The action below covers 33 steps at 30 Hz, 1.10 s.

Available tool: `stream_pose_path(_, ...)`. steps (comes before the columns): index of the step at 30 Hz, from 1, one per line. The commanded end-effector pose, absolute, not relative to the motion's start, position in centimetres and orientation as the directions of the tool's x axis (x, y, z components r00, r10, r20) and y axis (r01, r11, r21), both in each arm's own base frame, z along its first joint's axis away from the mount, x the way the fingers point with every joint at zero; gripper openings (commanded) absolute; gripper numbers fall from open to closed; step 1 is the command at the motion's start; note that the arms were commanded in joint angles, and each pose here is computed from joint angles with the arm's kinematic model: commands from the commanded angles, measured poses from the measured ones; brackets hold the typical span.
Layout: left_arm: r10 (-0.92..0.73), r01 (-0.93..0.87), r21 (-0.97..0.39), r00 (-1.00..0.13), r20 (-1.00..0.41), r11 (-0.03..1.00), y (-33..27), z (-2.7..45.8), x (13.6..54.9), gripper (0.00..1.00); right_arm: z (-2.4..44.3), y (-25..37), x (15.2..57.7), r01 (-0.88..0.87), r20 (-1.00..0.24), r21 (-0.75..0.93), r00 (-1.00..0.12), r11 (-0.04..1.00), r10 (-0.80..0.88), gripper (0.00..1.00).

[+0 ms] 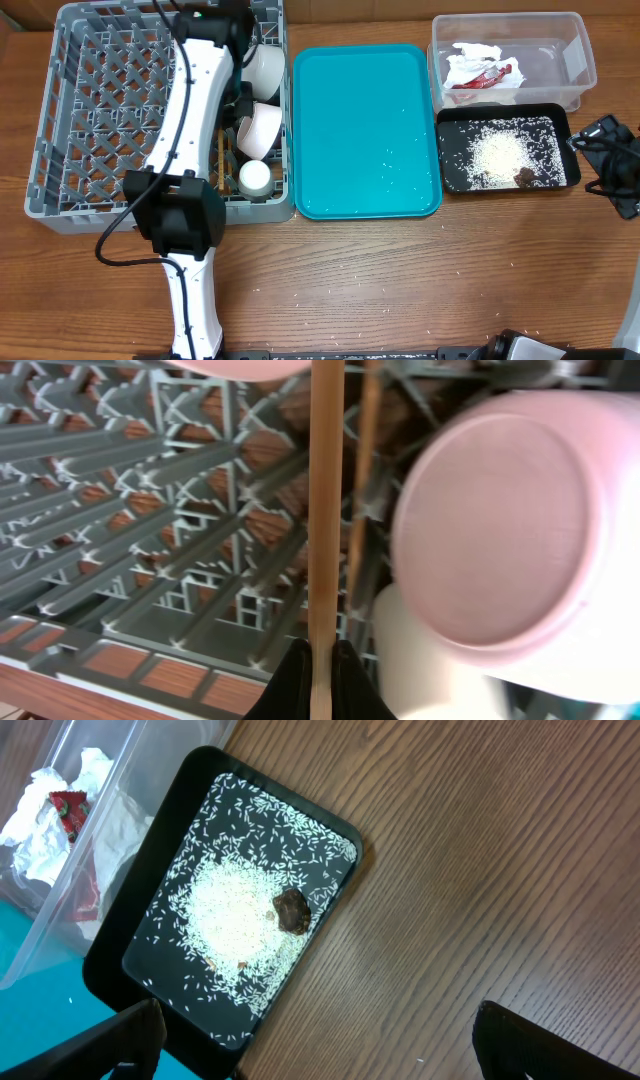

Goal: Sort waste into correct bins and load items into the dishwasher

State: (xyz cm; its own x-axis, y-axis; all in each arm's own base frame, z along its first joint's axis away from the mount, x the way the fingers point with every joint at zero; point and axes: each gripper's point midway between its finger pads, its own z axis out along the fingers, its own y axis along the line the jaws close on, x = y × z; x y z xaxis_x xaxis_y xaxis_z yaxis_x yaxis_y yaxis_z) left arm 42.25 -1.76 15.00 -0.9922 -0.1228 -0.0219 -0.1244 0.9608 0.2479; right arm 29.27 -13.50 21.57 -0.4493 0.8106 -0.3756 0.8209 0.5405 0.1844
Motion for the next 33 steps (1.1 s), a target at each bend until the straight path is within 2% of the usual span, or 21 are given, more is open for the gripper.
stream_pose_path(1,-0.088,-0.097,0.259,-0.995,-0.046,0.961,-0.2,16.0,42.6,0.04,22.1,-13.9,29.4,0.825,-0.394,0.189,-0.434,0.533,0.81,1.0)
stream_pose_path(4,-0.07,-0.083,0.249,-0.996,-0.058,0.965,-0.2,15.3,43.3,0.04,22.1,-13.9,29.4,0.825,-0.394,0.189,-0.434,0.533,0.81,1.0)
stream_pose_path(6,-0.068,-0.083,0.236,-0.995,-0.068,0.968,-0.4,14.9,43.7,0.09,22.1,-13.9,29.4,0.825,-0.394,0.189,-0.434,0.533,0.81,1.0)
stream_pose_path(7,-0.069,-0.084,0.229,-0.995,-0.073,0.97,-0.5,14.7,43.9,0.16,22.1,-13.9,29.4,0.825,-0.394,0.189,-0.434,0.533,0.81,1.0)
stream_pose_path(9,-0.07,-0.086,0.221,-0.994,-0.079,0.971,-0.6,14.4,44.1,0.43,22.1,-13.9,29.4,0.825,-0.394,0.189,-0.434,0.533,0.81,1.0)
stream_pose_path(11,-0.07,-0.087,0.221,-0.994,-0.083,0.971,-0.7,14.2,44.3,0.6,22.1,-13.9,29.4,0.825,-0.394,0.189,-0.434,0.533,0.81,1.0)
stream_pose_path(13,-0.07,-0.088,0.22,-0.994,-0.087,0.971,-0.7,14.2,44.4,0.87,22.1,-13.9,29.4,0.825,-0.394,0.189,-0.434,0.533,0.81,1.0)
stream_pose_path(14,-0.07,-0.088,0.22,-0.994,-0.089,0.971,-0.7,14.2,44.4,0.9,22.1,-13.9,29.4,0.825,-0.394,0.189,-0.434,0.533,0.81,1.0)
stream_pose_path(18,-0.099,-0.116,0.22,-0.991,-0.087,0.969,-0.6,14.7,44.0,0.96,22.1,-13.9,29.4,0.825,-0.394,0.189,-0.434,0.533,0.81,1.0)
stream_pose_path(22,-0.133,-0.156,0.21,-0.984,-0.12,0.965,-0.5,17.8,42.8,0.96,22.1,-13.9,29.4,0.825,-0.394,0.189,-0.434,0.533,0.81,1.0)
stream_pose_path(26,-0.147,-0.189,0.175,-0.962,-0.23,0.966,-0.6,24.1,40.0,0.94,22.1,-13.9,29.4,0.825,-0.394,0.189,-0.434,0.533,0.81,1.0)
stream_pose_path(27,-0.145,-0.192,0.15,-0.951,-0.273,0.97,-0.8,25.9,39.2,0.91,22.1,-13.9,29.4,0.825,-0.394,0.189,-0.434,0.533,0.81,1.0)
stream_pose_path(29,-0.132,-0.168,0.075,-0.928,-0.349,0.983,-2.1,29.4,37.1,0.91,22.1,-13.9,29.4,0.825,-0.394,0.189,-0.434,0.533,0.81,1.0)
stream_pose_path(33,-0.135,-0.165,0.018,-0.862,-0.488,0.986,-2.6,34.9,31.7,0.98,22.1,-13.9,29.4,0.825,-0.394,0.189,-0.434,0.533,0.81,1.0)
